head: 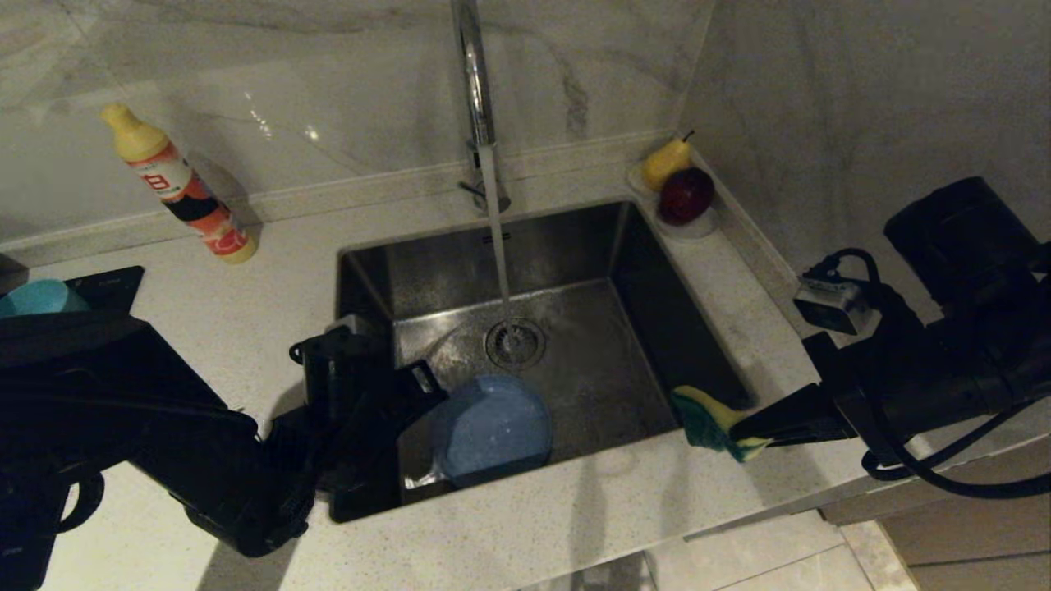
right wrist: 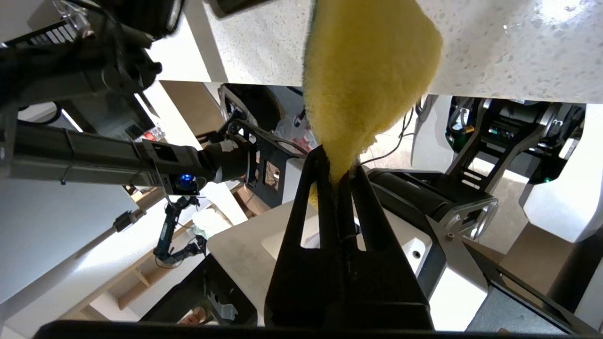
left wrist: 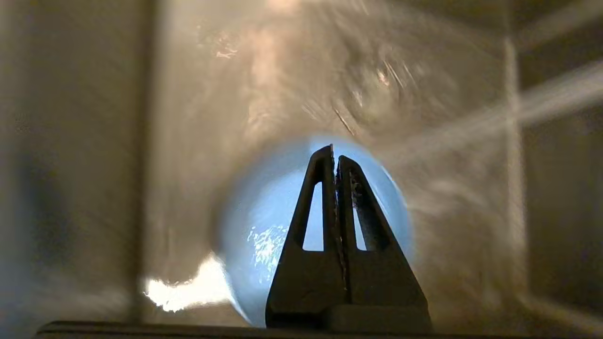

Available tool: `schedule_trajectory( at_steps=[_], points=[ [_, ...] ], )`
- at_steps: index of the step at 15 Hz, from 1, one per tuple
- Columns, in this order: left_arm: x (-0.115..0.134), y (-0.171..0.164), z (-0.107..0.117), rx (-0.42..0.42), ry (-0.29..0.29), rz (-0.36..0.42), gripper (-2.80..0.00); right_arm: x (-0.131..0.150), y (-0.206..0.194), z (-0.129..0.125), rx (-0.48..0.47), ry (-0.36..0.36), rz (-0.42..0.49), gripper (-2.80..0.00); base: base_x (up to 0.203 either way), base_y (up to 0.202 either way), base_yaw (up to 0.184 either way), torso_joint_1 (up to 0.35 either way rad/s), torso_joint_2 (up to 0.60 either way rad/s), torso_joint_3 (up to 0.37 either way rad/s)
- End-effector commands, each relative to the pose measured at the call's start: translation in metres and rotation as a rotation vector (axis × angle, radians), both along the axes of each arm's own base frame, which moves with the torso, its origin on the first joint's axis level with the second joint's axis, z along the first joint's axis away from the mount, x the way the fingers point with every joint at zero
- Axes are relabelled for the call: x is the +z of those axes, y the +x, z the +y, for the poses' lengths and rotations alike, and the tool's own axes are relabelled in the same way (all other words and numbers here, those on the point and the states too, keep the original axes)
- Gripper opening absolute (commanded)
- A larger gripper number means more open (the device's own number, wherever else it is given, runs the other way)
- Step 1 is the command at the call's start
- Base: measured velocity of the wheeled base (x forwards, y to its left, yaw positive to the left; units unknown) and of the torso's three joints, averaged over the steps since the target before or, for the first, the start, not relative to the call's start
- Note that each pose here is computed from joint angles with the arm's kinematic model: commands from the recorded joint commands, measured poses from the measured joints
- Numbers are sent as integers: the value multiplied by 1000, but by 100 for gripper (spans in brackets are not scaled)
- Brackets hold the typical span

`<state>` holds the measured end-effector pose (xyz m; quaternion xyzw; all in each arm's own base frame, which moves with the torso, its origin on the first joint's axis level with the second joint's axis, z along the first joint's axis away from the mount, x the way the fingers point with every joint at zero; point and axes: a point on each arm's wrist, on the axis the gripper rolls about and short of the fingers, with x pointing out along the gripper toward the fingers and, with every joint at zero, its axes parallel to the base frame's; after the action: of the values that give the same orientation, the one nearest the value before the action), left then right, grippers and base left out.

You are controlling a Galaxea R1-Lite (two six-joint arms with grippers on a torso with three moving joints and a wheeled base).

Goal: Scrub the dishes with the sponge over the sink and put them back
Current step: Put down the sponge

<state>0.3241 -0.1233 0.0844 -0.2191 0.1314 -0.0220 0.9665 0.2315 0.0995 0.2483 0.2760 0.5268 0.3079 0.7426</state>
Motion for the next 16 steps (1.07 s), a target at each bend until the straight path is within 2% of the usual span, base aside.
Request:
schedule_trajectory(
  at_steps=[1,4,6,8,13,16],
  points=[
    [10,8,21,90,59,-69,-280,-1,-1,0,1,1,10,-280,0,0,0,0,0,0],
    [51,0,36,135,60,-187,-280,-1,-4,-1,3,1,11,-280,0,0,0,0,0,0],
    [70,-11,41,139,49,-225,-280,-1,-7,-2,3,3,8,-280,0,0,0,0,0,0],
    [83,-24,44,136,43,-231,-280,4,-13,-4,3,9,-10,-280,0,0,0,0,0,0],
    [58,-52,44,83,103,0,-280,4,-26,-8,2,5,-20,-280,0,0,0,0,0,0],
    [63,-65,48,81,120,33,-280,8,-35,-12,-11,1,-39,-280,0,0,0,0,0,0]
  ],
)
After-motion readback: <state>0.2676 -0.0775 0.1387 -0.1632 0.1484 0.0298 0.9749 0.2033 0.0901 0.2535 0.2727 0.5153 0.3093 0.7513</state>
